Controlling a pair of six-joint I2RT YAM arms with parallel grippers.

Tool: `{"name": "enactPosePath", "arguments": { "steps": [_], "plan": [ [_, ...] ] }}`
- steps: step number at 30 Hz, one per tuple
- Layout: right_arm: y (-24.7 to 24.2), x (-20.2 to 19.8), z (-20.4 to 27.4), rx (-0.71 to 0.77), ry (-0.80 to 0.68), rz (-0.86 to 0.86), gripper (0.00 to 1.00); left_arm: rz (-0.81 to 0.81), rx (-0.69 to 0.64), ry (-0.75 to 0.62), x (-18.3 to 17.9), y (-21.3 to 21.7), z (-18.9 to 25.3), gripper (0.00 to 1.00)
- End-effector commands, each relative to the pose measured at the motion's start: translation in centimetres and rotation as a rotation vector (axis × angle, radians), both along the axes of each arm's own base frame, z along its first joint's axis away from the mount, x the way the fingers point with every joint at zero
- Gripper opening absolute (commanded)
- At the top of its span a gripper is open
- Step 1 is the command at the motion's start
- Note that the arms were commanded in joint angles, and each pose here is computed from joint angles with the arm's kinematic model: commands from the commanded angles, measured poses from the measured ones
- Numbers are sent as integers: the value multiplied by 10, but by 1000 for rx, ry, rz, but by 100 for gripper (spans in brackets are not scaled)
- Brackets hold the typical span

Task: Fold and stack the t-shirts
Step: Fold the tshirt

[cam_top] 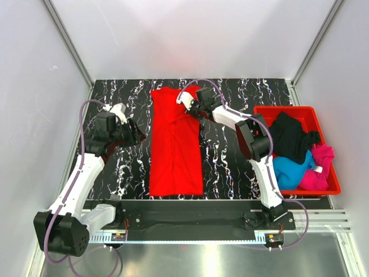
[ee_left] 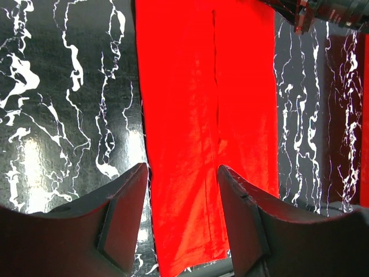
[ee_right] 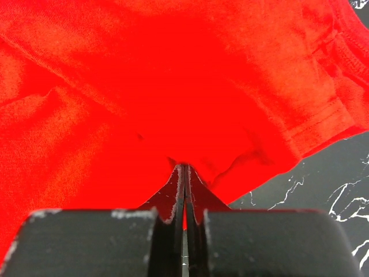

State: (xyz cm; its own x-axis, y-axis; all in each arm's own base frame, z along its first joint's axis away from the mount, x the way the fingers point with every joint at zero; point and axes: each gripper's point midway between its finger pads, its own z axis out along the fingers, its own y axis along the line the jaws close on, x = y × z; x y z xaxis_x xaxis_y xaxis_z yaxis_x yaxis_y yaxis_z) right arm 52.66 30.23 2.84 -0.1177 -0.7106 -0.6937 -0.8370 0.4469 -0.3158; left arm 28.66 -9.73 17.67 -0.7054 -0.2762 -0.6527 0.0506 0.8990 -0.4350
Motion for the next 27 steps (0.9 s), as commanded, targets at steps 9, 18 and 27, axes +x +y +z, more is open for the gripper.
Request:
{"name": "enactPosePath", "arguments": {
  "steps": [9, 18, 27],
  "plan": [
    [2, 13, 67, 25, -116, 17, 0, 7, -33, -63, 5, 3, 11, 57],
    [-6, -8, 79, 30, -89, 25, 0, 19, -43, -56, 5, 7, 9, 57],
    [-6, -7, 54, 3, -88, 49, 20, 22, -39, -52, 4, 8, 7, 58]
  ]
}}
